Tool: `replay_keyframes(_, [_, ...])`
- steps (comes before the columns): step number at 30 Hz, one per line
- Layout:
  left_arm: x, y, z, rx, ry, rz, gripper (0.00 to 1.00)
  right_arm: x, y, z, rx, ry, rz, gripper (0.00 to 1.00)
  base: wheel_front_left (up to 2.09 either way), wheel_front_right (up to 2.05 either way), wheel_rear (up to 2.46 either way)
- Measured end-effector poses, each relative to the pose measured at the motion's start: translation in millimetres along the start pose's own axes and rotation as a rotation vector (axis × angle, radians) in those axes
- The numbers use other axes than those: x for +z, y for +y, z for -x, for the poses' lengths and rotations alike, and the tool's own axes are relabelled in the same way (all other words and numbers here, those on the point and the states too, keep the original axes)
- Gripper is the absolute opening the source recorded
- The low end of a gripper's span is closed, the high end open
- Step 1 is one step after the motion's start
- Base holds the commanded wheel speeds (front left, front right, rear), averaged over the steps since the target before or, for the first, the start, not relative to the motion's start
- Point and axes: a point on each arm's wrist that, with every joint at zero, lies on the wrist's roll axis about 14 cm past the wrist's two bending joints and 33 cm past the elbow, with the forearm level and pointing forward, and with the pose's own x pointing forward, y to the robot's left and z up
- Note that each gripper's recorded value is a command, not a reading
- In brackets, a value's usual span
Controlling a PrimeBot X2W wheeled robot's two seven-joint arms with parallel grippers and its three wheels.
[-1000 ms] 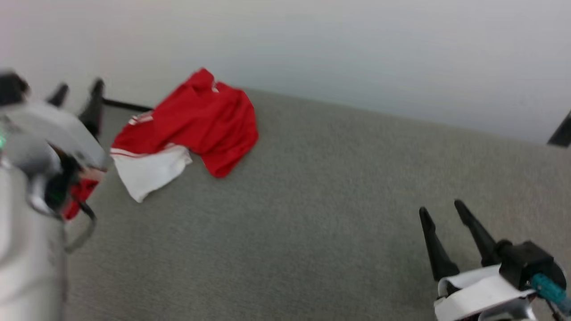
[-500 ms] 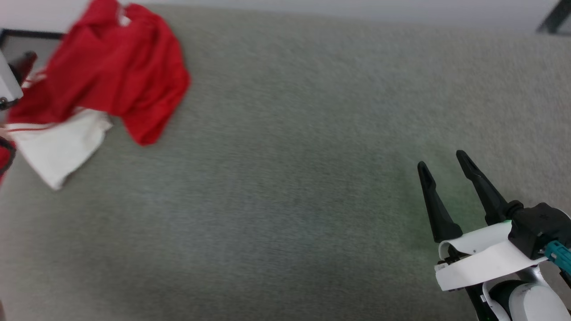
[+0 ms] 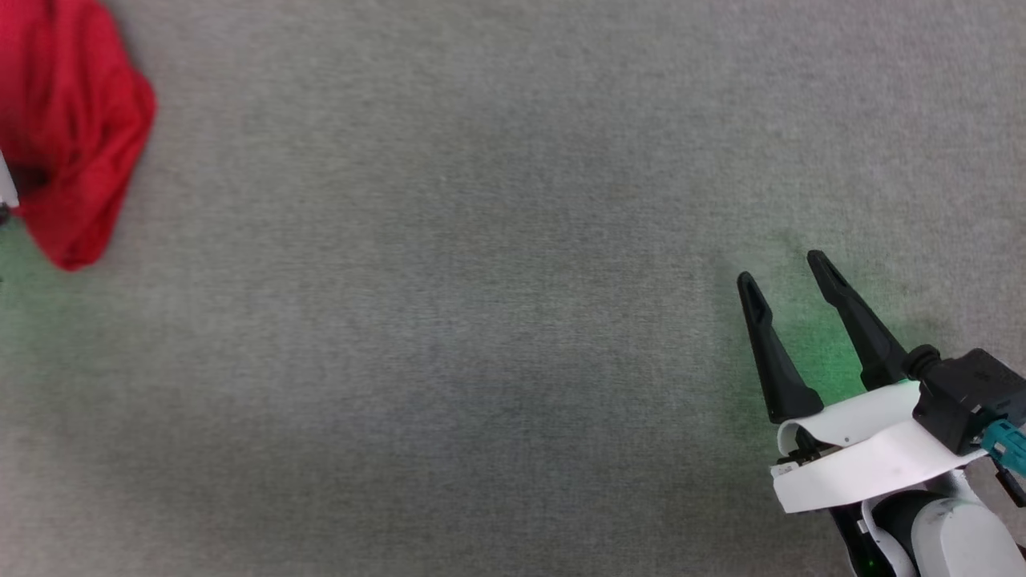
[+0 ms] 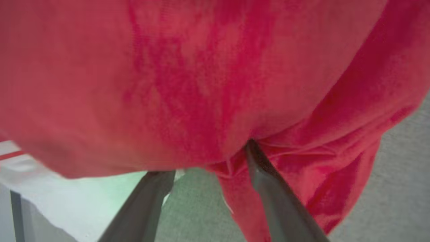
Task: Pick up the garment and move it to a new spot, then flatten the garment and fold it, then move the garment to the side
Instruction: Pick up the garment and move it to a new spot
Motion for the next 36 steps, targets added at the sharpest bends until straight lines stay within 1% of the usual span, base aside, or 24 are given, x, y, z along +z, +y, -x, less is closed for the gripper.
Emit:
replay_keyframes(3, [-8.4,-7.7,-17.4,0.005,0.051,-0.001,1.00,-6.4,-6.6,0.3,-0.018,0.021,-0.007,1.00,0.00,0.00,0.00])
replay_keyframes(7, [-4.0,-14.4,-30.9,0.006,0.056,0.017,1.00,-9.3,-13.2,-3.9,-0.031,0.031,-0.005,1.00,0.00,0.00,0.00])
replay_keyframes(8, [-1.5,-15.5,-33.6,0.008,0.049,0.032,0.87,-10.5,-14.8,-5.3,-0.033,0.036,-0.005,1.00,0.00,0.00,0.00])
replay_keyframes(9, [0.6,-17.3,-36.2,0.004,0.043,0.034,0.45,-11.0,-16.5,-7.3,-0.036,0.036,-0.004,1.00,0.00,0.00,0.00])
replay_keyframes(10, [3.0,-18.7,-38.3,0.003,0.035,0.034,0.18,-11.6,-17.5,-9.2,-0.038,0.038,-0.005,1.00,0.00,0.00,0.00])
replay_keyframes(11, [7.0,-20.0,-39.9,0.002,0.018,0.046,0.00,-12.3,-18.5,-11.1,-0.039,0.039,-0.006,1.00,0.00,0.00,0.00])
replay_keyframes(14, [14.7,-28.8,-40.5,-0.019,-0.017,0.051,0.00,-12.9,-20.1,-15.7,-0.039,0.036,-0.005,1.00,0.00,0.00,0.00])
replay_keyframes(17, [20.2,-25.9,-34.3,-0.019,-0.049,0.056,0.00,-10.1,-17.3,-18.2,-0.034,0.027,-0.010,1.00,0.00,0.00,0.00])
replay_keyframes(22, [38.2,-25.2,-9.4,-0.032,-0.147,0.053,0.00,-2.9,-9.9,-16.2,-0.024,0.011,-0.018,1.00,0.00,0.00,0.00])
replay_keyframes(28, [72.3,-17.3,44.3,-0.025,-0.328,0.023,0.00,1.7,3.4,-1.8,-0.010,0.008,-0.041,1.00,0.00,0.00,0.00])
replay_keyframes(32, [93.8,-10.7,90.5,-0.027,-0.460,0.014,0.00,9.8,12.4,10.1,-0.002,-0.009,-0.049,1.00,0.00,0.00,0.00])
replay_keyframes(36, [108.2,-14.5,137.9,-0.046,-0.584,-0.013,0.00,18.9,21.7,24.0,0.003,-0.030,-0.059,1.00,0.00,0.00,0.00])
